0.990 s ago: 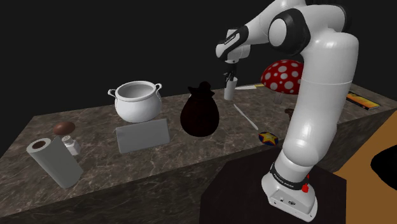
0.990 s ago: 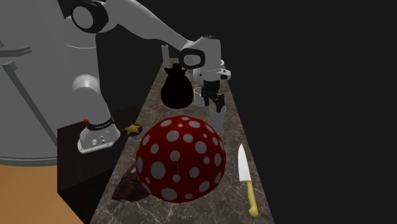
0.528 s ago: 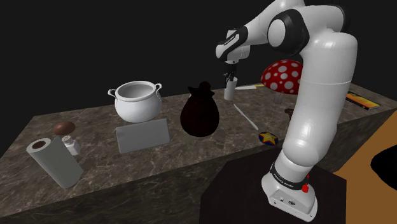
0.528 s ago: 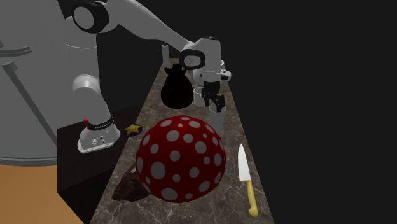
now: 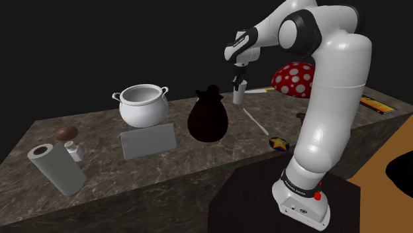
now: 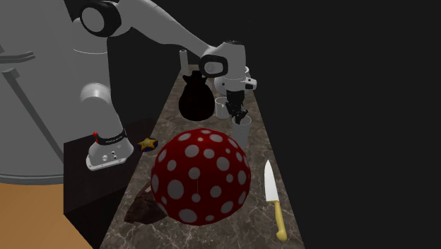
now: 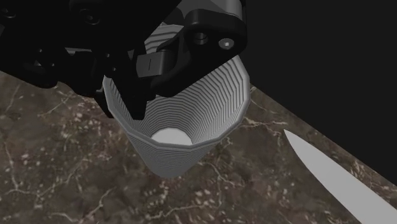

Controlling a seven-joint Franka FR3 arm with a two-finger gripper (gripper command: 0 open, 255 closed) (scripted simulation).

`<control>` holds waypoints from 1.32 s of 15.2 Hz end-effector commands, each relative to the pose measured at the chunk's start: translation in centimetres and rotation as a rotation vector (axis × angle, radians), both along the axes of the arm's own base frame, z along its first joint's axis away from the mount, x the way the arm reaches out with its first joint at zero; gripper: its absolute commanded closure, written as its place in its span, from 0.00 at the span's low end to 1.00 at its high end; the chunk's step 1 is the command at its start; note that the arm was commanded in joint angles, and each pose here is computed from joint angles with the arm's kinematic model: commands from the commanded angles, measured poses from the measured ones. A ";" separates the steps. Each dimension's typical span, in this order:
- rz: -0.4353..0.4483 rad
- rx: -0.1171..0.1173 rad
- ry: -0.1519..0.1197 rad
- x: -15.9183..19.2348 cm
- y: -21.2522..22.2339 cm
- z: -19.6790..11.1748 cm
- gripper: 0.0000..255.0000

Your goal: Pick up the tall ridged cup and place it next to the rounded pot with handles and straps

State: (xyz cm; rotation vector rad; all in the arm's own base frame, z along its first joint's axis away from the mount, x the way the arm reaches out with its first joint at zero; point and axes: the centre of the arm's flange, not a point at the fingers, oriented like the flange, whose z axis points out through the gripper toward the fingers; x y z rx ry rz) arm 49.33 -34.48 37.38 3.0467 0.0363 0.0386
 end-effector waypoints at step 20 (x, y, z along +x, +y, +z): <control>0.000 0.000 0.000 0.0 0.0 9.5 1.00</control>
